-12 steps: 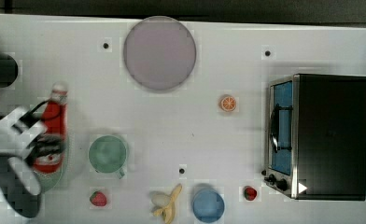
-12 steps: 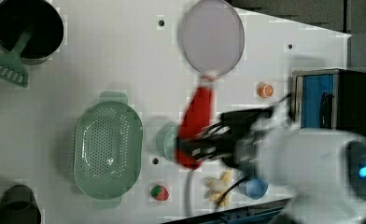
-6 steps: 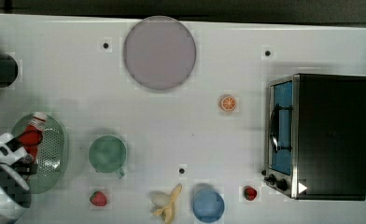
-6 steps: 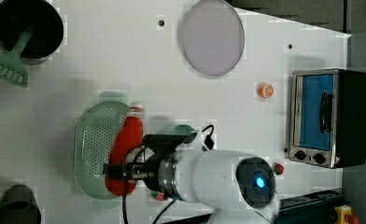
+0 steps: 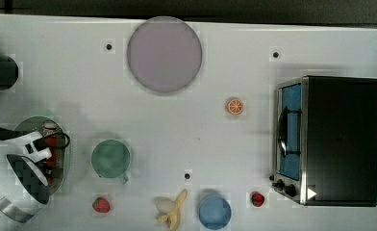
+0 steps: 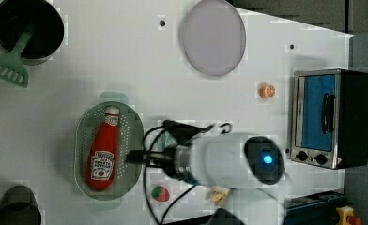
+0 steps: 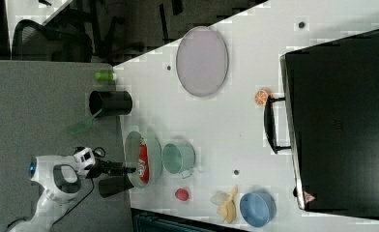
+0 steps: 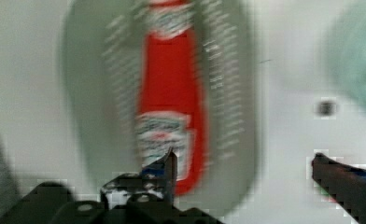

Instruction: Pick Ketchup from the table and place it in strainer.

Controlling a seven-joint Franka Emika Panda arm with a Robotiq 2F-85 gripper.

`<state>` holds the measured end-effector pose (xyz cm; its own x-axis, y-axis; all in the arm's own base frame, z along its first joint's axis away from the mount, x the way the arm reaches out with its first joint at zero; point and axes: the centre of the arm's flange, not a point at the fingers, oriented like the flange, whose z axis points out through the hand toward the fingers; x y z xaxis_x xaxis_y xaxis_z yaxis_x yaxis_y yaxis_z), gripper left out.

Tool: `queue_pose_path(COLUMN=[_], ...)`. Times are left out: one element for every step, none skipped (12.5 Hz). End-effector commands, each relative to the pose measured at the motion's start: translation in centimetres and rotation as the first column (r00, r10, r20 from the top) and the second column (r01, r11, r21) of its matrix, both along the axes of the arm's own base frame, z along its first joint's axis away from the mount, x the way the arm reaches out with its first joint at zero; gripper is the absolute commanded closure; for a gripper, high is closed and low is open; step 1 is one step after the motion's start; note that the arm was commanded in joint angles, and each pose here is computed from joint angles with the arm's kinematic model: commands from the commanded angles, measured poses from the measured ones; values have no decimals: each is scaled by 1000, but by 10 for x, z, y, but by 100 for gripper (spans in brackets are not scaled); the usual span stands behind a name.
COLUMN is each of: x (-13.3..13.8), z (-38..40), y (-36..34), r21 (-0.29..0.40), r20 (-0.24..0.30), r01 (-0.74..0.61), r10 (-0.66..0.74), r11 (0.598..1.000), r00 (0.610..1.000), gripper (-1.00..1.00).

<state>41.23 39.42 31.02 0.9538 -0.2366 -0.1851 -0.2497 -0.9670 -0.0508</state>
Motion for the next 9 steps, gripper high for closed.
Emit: queue_pose_path(x=[46,57,68,78,84,89,93,93,92], z=[116,140,164,185,202,215,226,235,242], y=[-72,-106,-146,-188,-229,-267,-301,-331,-356], r21=[-71,-109,-138,-152,-159,-152,-136,-122,-111], r20=[154,164,172,183,190,202,217,227,232], r01=[173,203,244,314,384,453,513,562,600], r10=[-161,-184,-220,-285,-353,-421,-480,-528,-567], r11=[982,973,960,937,910,878,847,818,792], r00=[975,969,960,941,916,884,850,818,791], gripper=[-100,-100,-100,-100,-100,-100,-100,-100,-100])
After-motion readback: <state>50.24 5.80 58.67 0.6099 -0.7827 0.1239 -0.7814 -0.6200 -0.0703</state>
